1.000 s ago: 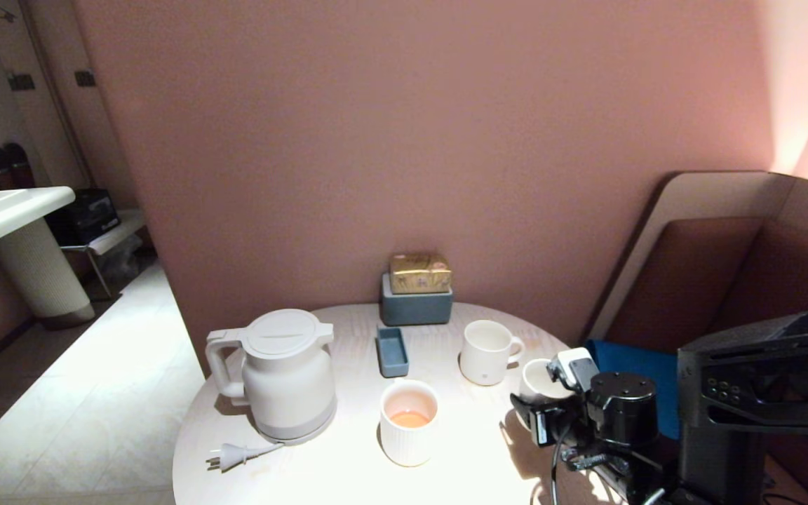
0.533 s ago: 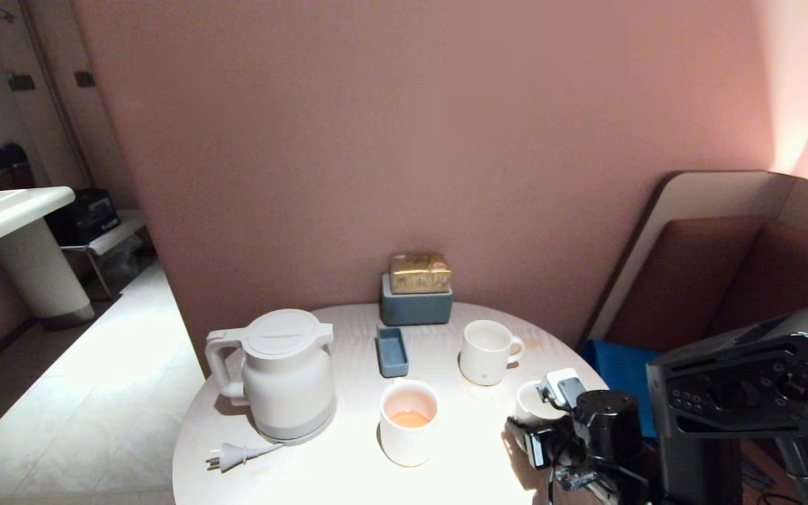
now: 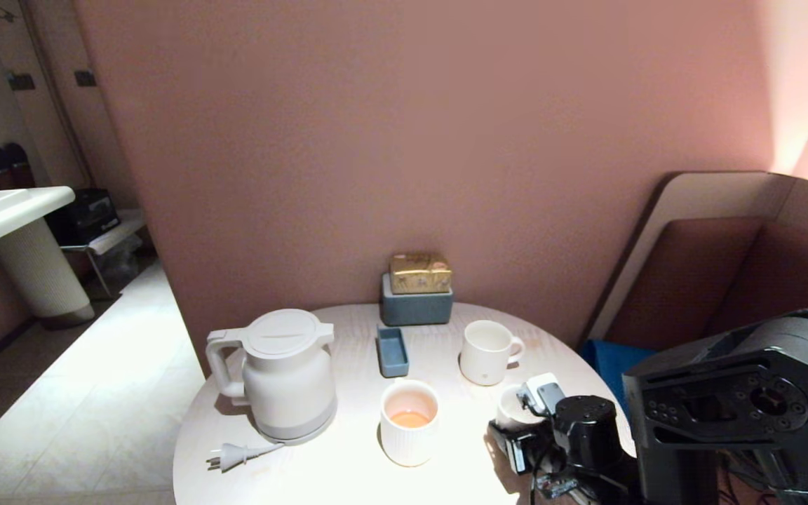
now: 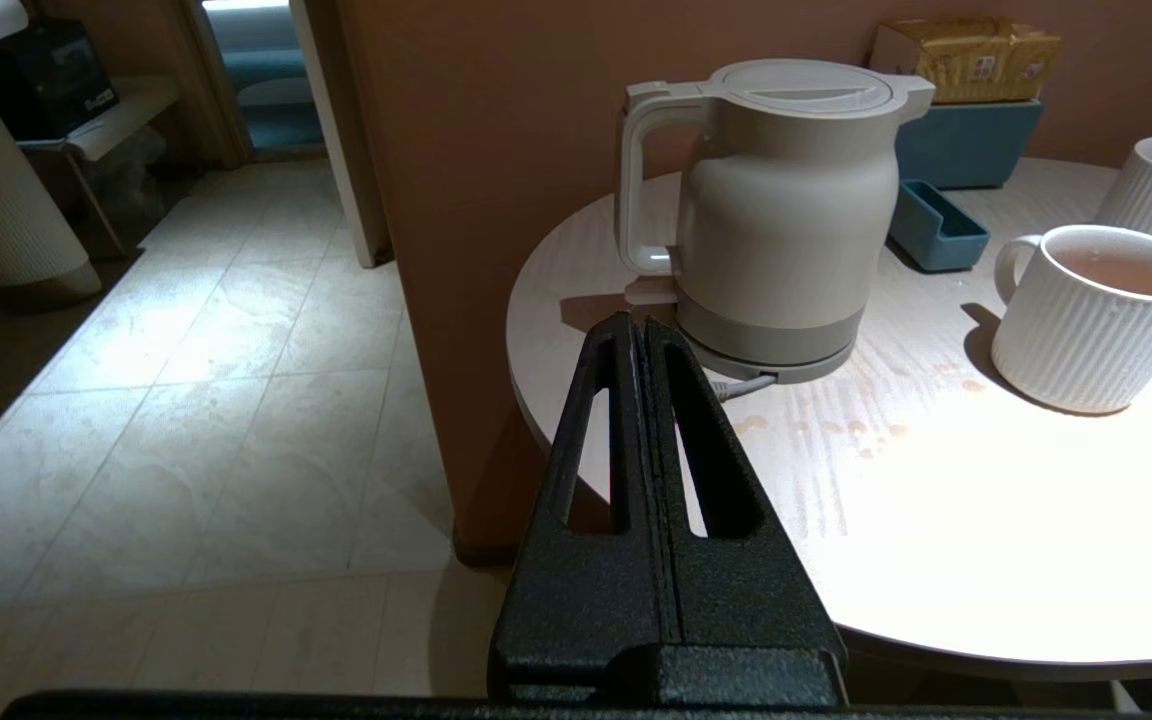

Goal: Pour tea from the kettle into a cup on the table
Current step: Put the cup down on the table

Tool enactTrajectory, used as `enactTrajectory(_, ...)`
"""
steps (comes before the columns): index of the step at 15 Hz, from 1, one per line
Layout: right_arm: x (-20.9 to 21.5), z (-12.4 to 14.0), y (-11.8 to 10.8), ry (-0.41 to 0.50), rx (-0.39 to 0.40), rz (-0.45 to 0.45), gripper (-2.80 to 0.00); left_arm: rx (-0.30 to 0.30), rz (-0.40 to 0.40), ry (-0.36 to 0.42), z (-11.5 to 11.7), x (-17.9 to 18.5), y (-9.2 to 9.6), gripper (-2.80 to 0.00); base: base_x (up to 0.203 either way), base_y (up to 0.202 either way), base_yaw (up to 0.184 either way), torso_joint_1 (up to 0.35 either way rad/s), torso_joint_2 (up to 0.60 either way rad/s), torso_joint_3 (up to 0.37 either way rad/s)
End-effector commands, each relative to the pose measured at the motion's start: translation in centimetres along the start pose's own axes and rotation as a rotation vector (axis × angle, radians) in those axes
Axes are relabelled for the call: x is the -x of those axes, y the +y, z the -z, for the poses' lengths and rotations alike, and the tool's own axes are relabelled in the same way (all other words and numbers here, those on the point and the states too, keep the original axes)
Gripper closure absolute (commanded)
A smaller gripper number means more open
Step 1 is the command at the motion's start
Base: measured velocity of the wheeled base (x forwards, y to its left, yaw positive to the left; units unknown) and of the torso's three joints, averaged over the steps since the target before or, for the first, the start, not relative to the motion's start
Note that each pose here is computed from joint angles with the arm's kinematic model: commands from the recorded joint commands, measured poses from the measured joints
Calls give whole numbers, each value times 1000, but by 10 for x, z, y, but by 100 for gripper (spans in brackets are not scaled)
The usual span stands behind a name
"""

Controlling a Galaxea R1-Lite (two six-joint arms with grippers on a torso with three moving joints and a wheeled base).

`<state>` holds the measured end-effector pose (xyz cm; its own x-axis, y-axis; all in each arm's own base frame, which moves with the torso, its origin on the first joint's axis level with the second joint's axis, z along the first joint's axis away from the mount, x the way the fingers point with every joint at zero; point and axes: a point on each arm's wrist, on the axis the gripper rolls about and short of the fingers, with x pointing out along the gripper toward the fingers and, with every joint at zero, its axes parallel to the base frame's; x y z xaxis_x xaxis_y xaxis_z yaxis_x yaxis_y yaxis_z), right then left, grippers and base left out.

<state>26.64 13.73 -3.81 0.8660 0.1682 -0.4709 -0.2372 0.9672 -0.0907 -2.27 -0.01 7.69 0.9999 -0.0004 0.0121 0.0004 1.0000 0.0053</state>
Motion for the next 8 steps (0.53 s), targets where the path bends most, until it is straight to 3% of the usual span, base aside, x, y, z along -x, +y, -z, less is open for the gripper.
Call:
enactTrajectory(1,-3,0,1,-27,-6,10,0,-1,0,0,0,0,0,0,0,0,0,0,0,0)
enactTrajectory(8,-3,-1,1,-31,-7,10,0,-1,0,0,0,0,0,0,0,0,0,0,0,0)
